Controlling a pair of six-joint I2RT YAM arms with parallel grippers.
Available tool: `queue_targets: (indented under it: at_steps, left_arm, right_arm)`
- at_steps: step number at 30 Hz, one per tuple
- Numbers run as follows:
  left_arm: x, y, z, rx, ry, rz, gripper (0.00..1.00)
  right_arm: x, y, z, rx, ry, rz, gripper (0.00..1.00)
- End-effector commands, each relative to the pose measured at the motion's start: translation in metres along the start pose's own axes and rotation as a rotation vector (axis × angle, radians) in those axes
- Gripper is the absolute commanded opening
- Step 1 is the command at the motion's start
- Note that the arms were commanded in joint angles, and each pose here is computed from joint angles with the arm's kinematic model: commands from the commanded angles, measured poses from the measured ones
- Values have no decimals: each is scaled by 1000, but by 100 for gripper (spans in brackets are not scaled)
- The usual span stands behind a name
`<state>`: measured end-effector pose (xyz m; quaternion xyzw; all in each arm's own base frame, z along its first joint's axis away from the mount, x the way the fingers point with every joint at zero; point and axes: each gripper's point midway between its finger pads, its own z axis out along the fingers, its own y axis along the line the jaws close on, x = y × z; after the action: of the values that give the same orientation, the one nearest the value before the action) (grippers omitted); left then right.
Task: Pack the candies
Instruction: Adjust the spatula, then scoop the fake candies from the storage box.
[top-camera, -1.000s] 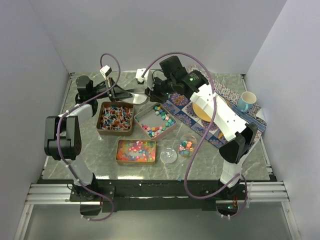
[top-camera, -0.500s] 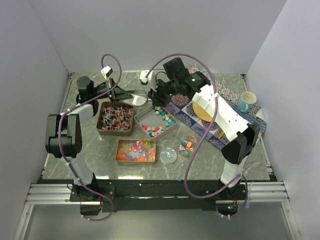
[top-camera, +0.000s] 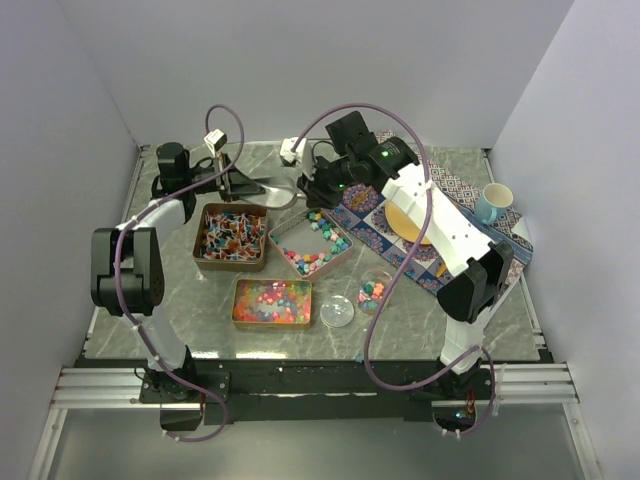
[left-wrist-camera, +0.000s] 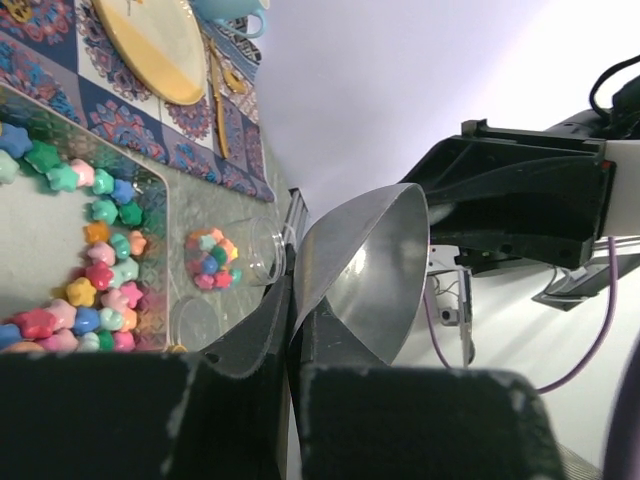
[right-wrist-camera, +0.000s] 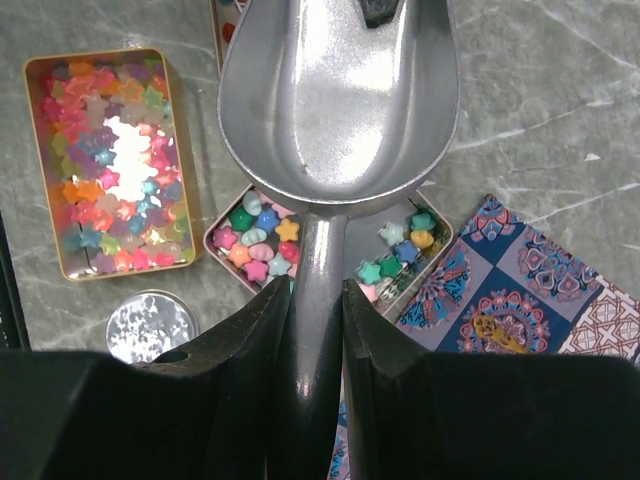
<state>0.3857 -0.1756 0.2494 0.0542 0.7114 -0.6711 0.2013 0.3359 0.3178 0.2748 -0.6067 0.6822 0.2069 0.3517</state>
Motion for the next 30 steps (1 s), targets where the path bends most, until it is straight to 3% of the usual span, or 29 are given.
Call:
queue_targets:
  at_steps: [1,2,3,6,9,14,17,20,30]
  left_arm:
    - [-8,1,2,-39,10,123,4]
    - [-5,12,0,-74,11,114,3]
    - [-10,15,1,-106,-6,129,12]
    - [-29,45,-10,-321,-98,164,51]
    - [-77,74,-52,-625,-255,248,60]
    - [-151,86,-166,-945,-572,258,65]
    - [-152,102,-213,-1066,-639,214,67]
    - [-125,128,-238,-1177,-642,112,65]
    - [-6,186,-233,-1247,-507,-130,47]
  right_arm:
    - [-20,10,-11,-60,-69,-2,15]
    - [-24,11,-12,-70,-84,1,8]
    - [-27,13,-14,-77,-92,-4,2]
    - [-35,11,-20,-59,-121,-10,0]
    - [-23,2,-11,-26,-72,3,0]
    - [-15,-6,4,-16,-6,-2,0]
    - [-13,-14,23,-23,40,-16,0]
    - [-10,-18,45,-25,87,-68,0]
    - [19,-32,98,22,265,-290,0]
